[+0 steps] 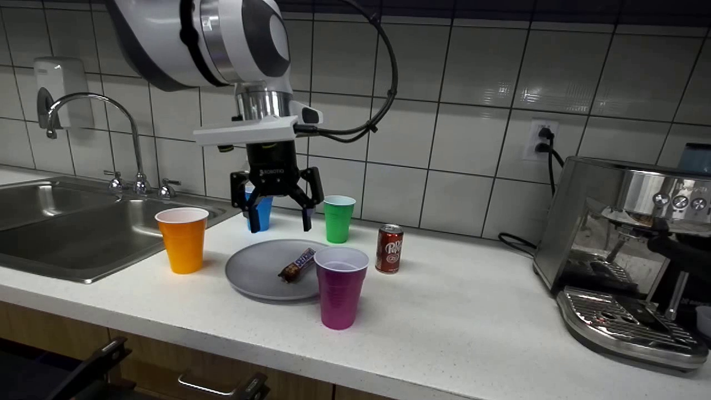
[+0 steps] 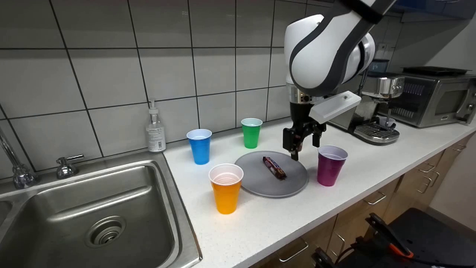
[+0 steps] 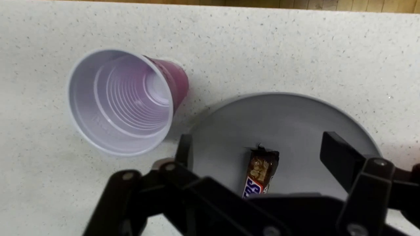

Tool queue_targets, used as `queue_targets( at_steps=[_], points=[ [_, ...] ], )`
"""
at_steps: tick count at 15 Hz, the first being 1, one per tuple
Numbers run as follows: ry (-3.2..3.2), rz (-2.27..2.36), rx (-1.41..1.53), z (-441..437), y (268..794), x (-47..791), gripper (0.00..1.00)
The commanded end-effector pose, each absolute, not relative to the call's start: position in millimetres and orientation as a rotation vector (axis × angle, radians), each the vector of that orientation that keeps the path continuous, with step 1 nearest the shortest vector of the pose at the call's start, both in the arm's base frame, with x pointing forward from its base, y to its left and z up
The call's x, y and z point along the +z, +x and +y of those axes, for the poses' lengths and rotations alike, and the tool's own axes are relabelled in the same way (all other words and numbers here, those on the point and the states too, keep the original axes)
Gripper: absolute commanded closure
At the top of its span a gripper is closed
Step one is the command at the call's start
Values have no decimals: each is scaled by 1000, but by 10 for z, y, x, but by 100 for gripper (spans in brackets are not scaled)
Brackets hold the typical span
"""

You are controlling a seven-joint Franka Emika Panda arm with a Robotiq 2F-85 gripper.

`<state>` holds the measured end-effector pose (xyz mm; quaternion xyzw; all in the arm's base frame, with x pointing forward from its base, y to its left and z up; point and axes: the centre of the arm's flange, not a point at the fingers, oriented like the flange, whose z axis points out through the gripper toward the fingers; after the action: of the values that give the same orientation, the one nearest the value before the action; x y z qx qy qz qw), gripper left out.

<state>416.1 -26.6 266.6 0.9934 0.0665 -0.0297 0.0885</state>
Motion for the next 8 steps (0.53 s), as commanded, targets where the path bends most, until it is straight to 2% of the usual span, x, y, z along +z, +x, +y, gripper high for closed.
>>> queue_targets(
  at_steps=[1, 5, 6, 8],
  points=[
    [2980, 157, -81, -281, 4447, 2452, 0],
    [2992, 146, -137, -242, 4590, 2317, 0],
    [2983, 177, -113, -264, 4423, 2361, 0],
    [2990, 168, -126, -253, 4478, 2301, 0]
  ],
)
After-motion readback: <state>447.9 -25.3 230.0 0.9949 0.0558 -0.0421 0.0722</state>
